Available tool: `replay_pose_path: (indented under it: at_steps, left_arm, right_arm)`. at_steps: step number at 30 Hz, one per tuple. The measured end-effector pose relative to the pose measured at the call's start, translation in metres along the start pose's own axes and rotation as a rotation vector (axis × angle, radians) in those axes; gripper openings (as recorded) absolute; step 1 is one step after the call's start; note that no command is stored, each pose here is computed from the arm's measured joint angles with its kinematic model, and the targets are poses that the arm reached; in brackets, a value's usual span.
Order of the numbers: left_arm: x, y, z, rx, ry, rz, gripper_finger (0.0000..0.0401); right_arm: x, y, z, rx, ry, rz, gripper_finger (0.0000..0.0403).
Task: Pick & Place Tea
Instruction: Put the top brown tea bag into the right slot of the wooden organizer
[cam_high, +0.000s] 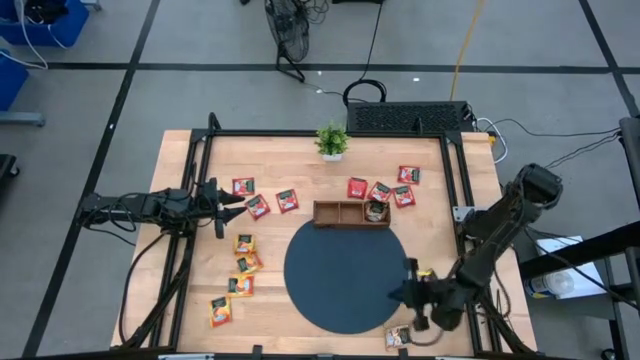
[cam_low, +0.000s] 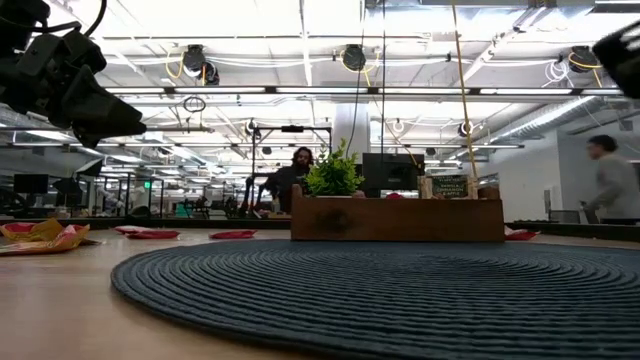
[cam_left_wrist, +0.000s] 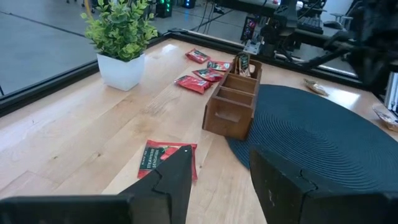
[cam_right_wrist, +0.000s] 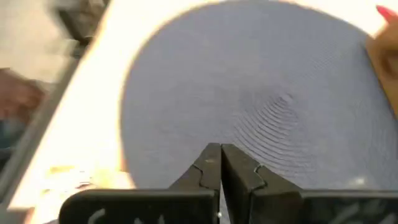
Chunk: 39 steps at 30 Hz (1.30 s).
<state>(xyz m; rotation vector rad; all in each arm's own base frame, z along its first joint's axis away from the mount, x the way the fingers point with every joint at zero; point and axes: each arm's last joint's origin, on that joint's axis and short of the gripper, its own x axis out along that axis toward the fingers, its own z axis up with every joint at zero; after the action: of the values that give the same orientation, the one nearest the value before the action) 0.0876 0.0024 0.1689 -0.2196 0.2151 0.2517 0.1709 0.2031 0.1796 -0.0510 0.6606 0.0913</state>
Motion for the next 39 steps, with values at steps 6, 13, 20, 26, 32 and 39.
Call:
replay_pose_path:
  at_steps: [6,13,20,26,32,39]
  left_arm:
    - [0.0,0.0,0.0,0.0,0.0,0.0,0.0161]
    - [0.0,0.0,0.0,0.0,0.0,0.0,0.0161]
    - [0.0,0.0,0.0,-0.001,-0.002,-0.001,0.0161]
    - [0.0,0.0,0.0,0.0,0.0,0.0,0.0161]
    - [0.0,0.0,0.0,0.0,0.0,0.0,0.0161]
    - [0.0,0.0,0.0,0.0,0.001,0.0,0.0161]
  right_arm:
    - [-0.018,0.019,0.031,-0.062,-0.247,0.236,0.0]
    - [-0.026,0.027,0.064,-0.164,-0.333,0.251,0.008]
    - [-0.016,0.029,0.081,-0.248,0.079,-0.115,0.0216]
    - [-0.004,-0.011,0.053,0.114,0.729,-0.371,0.0257]
    - [-0.009,-0.027,0.013,0.304,0.858,-0.413,0.0263]
    - [0.0,-0.038,-0.024,0.596,0.803,-0.405,0.0263]
